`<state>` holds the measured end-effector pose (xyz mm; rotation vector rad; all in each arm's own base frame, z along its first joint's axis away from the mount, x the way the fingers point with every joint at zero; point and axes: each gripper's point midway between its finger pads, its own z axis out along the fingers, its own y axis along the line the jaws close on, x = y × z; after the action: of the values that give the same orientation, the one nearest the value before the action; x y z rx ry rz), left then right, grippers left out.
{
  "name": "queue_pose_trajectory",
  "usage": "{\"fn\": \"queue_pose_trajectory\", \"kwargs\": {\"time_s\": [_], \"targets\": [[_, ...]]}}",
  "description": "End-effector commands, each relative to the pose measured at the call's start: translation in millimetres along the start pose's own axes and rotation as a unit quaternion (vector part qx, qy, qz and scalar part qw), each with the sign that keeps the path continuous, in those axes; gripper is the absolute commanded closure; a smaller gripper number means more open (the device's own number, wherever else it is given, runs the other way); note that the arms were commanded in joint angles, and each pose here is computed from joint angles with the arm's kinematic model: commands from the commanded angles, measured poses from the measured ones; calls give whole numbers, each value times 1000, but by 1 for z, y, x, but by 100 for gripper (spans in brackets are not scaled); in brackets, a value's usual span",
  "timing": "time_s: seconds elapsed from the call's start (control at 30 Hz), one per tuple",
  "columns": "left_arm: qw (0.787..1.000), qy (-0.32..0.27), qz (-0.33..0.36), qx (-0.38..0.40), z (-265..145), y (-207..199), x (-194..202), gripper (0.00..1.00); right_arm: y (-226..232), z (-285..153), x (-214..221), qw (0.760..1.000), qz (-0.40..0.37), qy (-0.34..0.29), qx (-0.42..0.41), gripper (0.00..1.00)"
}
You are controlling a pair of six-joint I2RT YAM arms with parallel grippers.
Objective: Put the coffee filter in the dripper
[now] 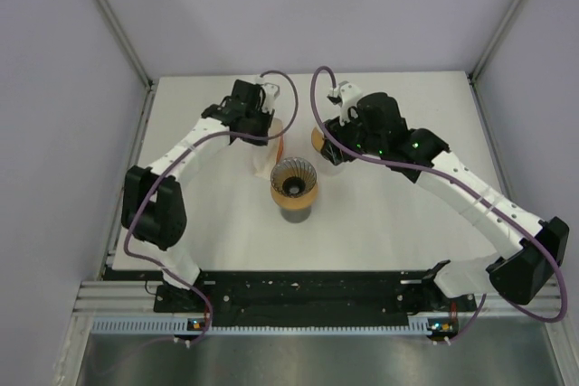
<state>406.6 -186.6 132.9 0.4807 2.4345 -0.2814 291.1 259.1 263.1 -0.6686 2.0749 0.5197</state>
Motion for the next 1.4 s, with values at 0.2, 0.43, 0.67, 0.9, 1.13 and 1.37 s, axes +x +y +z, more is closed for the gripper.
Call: {"fn": "queue_pose_trajectory", "kwargs": {"time_s": [0.2,0.43,0.67,0.9,1.13,1.37], "targets": [[981,-155,-89,71,-140,-3,-77,100,-11,-31,-69,994,-18,-88,56,48],[949,-177,-216,146,-194,-5,-89,100,62,-17,-132,970,-131,-189,76,42],[923,-178,-291,175,-214,-2,-88,100,143,18,-150,945,-201,-250,64,34],[912,-170,-314,201,-221,-10,-84,100,148,52,-152,940,-203,-247,121,36],[909,-164,-316,217,-219,-14,-82,100,140,62,-152,933,-209,-248,157,43],[906,-161,-317,228,-223,-19,-81,100,131,83,-145,924,-236,-228,194,48]]}}
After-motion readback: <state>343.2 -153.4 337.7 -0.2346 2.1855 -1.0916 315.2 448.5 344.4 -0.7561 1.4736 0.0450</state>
